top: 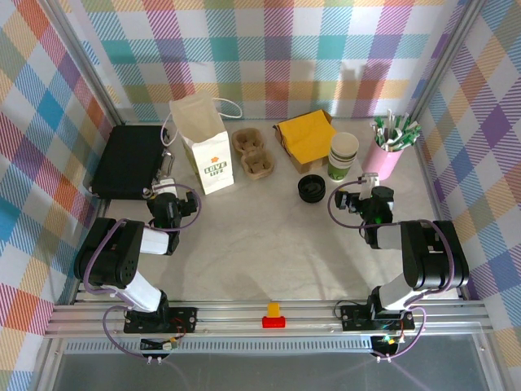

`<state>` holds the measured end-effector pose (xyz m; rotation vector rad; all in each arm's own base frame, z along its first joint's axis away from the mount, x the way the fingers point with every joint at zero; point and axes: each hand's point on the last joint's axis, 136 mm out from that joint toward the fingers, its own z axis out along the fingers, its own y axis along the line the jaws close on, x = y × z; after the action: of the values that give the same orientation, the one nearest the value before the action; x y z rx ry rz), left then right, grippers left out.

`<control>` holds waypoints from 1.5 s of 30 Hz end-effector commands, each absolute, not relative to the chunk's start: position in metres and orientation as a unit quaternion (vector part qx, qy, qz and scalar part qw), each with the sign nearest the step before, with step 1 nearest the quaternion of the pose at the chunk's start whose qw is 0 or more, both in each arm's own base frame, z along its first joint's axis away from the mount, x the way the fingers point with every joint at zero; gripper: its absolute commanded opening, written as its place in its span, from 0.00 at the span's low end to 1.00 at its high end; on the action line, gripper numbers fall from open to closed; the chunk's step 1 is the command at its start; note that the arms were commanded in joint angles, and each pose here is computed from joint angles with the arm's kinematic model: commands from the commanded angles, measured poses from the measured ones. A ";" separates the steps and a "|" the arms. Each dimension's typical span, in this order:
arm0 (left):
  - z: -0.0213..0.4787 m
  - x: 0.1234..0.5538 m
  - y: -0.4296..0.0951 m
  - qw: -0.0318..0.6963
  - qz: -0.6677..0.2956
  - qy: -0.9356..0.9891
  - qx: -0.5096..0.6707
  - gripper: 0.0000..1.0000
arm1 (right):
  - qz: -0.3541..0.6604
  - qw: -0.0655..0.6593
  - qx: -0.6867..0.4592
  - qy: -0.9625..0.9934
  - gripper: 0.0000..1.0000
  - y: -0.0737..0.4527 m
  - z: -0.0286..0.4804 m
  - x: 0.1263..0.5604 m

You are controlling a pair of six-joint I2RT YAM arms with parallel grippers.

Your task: Pack the takeout coffee

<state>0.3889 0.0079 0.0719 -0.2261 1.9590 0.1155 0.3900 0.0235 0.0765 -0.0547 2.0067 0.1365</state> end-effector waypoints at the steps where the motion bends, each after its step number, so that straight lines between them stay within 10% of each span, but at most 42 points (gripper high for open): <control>1: 0.086 0.394 0.011 0.568 0.056 0.815 -0.097 1.00 | 0.059 0.558 -0.016 0.827 0.99 0.022 0.092 0.398; 23: 0.206 0.316 0.025 0.631 0.028 0.752 -0.191 1.00 | 0.081 0.539 0.119 0.830 0.99 0.002 0.178 0.350; 45: 0.265 0.261 -0.079 0.394 -0.280 0.857 -0.176 0.99 | 0.189 0.286 0.250 0.905 0.93 0.042 0.248 0.393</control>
<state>0.2692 -0.0389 0.2641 -0.5808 2.0607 -0.4935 0.3976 0.0428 0.2485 0.5934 2.3593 0.5381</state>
